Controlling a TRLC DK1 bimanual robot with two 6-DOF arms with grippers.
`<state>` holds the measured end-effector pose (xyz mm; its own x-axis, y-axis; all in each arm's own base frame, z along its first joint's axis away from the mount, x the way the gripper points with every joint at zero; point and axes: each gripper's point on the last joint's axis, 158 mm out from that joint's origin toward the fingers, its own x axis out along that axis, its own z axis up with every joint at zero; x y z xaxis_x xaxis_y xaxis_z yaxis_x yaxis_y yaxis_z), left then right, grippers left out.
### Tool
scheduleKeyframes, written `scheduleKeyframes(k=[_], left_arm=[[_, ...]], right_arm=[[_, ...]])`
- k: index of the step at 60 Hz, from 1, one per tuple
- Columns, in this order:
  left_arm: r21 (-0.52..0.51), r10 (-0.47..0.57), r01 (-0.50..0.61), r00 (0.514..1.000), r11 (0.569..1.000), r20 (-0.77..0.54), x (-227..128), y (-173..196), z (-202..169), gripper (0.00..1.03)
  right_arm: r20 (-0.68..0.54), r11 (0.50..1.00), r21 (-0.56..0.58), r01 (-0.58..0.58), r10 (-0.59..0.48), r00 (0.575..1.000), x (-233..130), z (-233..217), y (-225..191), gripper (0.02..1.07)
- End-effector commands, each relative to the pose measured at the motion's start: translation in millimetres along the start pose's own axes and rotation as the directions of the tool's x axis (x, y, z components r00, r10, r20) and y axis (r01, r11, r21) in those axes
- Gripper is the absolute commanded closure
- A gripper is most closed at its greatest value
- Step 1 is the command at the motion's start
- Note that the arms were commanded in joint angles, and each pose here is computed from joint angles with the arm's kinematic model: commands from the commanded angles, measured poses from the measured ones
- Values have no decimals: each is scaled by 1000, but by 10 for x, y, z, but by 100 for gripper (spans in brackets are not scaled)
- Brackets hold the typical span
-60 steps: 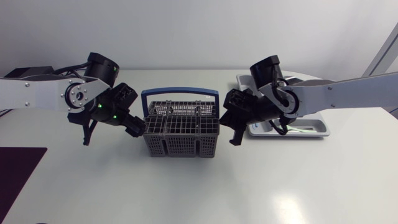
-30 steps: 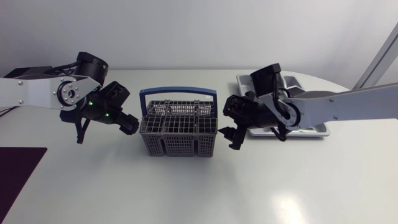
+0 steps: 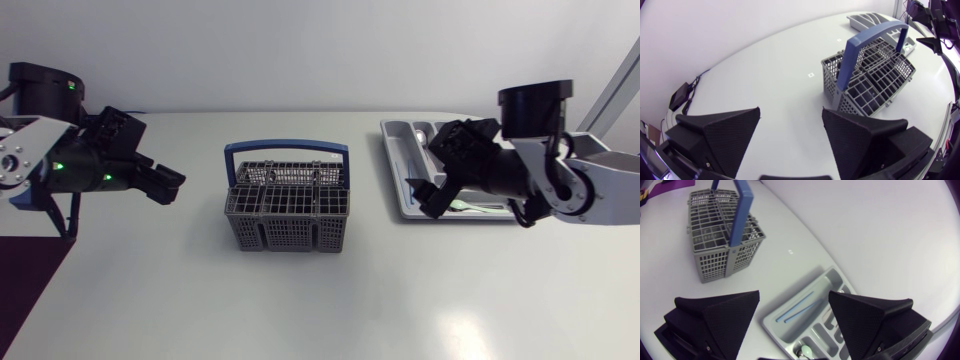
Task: Unload the cutlery basket into the drawer organizer.
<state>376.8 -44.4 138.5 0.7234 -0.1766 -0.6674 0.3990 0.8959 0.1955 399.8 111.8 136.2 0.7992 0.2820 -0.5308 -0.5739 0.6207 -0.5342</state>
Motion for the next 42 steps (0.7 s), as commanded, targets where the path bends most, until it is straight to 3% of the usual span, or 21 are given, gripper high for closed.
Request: scheduleKeyframes(k=[1, 11, 25, 42], left_arm=[[-41, 14, -12, 999, 999, 39, -169, 8, -16, 5], [-81, 34, -29, 998, 996, 61, -323, 0, -108, 5], [-102, 112, -94, 976, 990, 189, -704, 73, -30, 5], [-143, 119, -85, 961, 986, 250, -845, -24, -102, 5]], right_arm=[[-17, 995, 83, 49, -47, 999, -148, -149, -118, 6], [-23, 974, 196, 118, -115, 993, -412, -281, -288, 6], [-15, 894, 352, 277, -290, 957, -957, -388, -709, 6], [-21, 829, 387, 404, -430, 903, -1394, -585, -807, 6]])
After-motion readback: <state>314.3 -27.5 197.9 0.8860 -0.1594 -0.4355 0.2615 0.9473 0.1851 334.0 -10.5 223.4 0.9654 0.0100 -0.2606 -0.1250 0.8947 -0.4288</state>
